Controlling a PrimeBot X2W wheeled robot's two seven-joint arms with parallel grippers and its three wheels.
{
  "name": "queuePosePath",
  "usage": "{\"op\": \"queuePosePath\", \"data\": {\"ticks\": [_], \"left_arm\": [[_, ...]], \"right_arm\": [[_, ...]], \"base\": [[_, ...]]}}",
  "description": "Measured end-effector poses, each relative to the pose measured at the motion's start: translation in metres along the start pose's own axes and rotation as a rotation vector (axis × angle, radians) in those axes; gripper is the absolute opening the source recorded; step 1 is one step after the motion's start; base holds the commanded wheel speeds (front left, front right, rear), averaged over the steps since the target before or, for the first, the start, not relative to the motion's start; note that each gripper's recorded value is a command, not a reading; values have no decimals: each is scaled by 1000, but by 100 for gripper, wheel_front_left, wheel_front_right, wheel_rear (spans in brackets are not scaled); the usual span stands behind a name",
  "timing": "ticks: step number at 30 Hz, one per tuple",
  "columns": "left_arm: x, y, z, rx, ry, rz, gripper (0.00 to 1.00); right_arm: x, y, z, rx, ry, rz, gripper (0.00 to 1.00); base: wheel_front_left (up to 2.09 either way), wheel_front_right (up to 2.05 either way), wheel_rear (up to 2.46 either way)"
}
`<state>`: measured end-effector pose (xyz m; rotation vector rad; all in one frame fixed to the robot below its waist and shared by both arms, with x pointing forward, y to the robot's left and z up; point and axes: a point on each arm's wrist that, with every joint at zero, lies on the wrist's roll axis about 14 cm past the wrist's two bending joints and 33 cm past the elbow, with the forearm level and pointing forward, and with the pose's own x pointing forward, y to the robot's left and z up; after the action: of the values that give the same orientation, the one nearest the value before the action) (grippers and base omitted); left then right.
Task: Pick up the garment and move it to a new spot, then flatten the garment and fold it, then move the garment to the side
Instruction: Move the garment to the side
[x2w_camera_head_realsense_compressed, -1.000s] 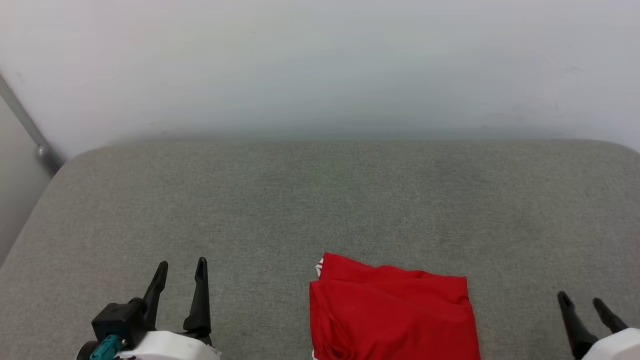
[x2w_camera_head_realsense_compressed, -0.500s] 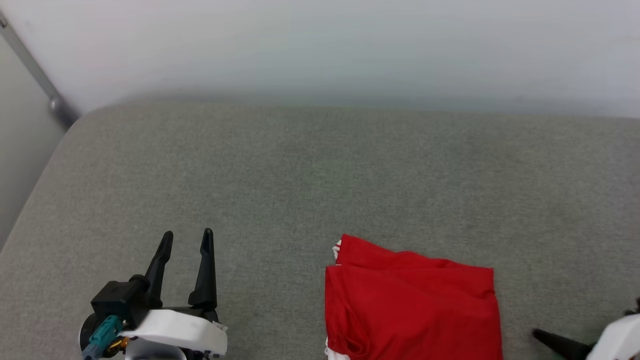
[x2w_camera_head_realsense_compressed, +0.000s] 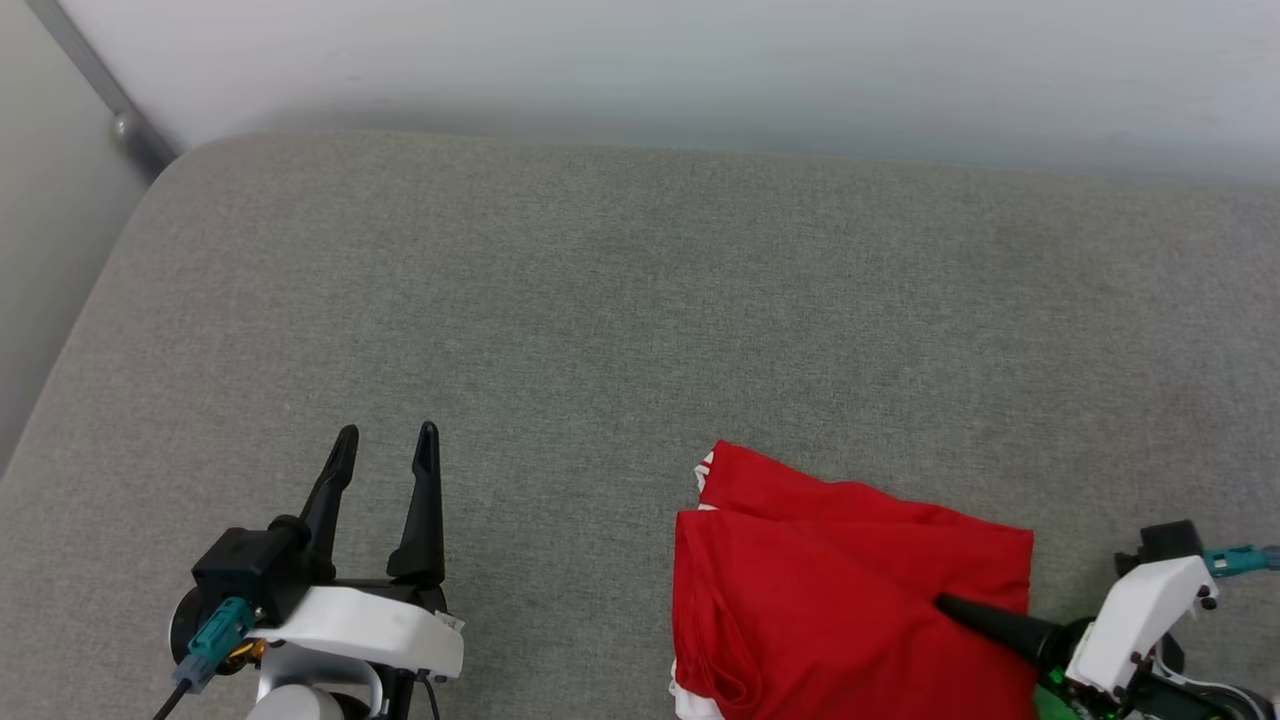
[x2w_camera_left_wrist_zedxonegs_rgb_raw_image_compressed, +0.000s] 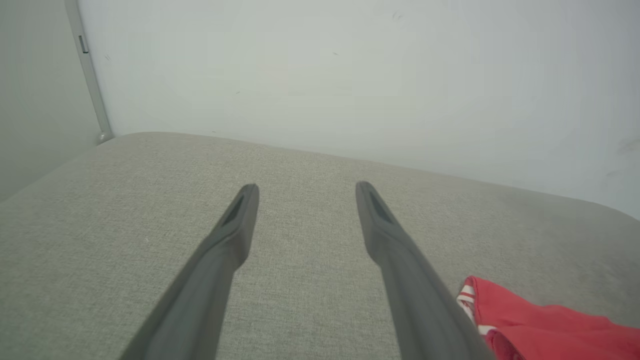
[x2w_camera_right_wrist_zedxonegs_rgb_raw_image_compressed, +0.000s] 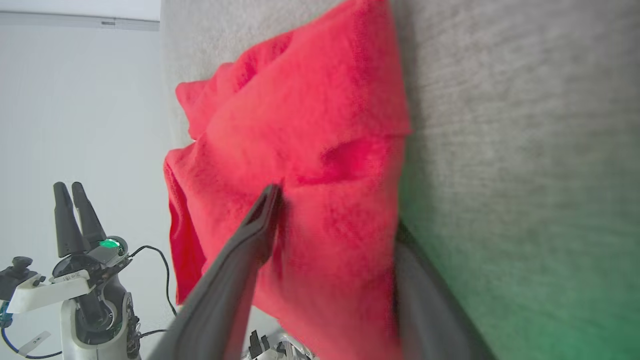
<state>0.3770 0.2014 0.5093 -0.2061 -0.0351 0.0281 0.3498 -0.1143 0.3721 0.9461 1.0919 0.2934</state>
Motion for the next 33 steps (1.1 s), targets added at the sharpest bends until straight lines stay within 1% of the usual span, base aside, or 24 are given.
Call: {"op": "queuePosePath", "data": {"ticks": [1,4,7,13,17,19,21,27,33], "left_arm": [[0,0,0,0,-1,0,100],[-1,0,2,1,-6,1,100],[-4,-2,3,-4,-12,-5,100],[-3,-16,8,-4,-29,-48,100],[2,-34,10,-10,-38,-100,100],[6,-47,8,-15,-34,-138,100],[12,-61,8,-24,-37,-179,100],[44,-119,12,-61,-69,-347,100],[94,-157,2,-64,-94,-477,100]], "right_arm": [[2,1,-2,-1,5,3,0],[6,6,-9,-22,23,5,0],[3,11,-9,-79,13,-2,0],[-18,17,12,-329,-81,-99,0],[-43,9,35,-500,-157,-226,0],[-58,3,47,-538,-201,-280,0],[-75,-5,59,-591,-237,-357,0],[-136,-32,101,-596,-375,-534,0],[-171,-65,145,-557,-475,-688,0]], "base": [[0,0,0],[0,0,0],[0,0,0],[0,0,0],[0,0,0],[0,0,0],[0,0,0],[0,0,0],[0,0,0]]}}
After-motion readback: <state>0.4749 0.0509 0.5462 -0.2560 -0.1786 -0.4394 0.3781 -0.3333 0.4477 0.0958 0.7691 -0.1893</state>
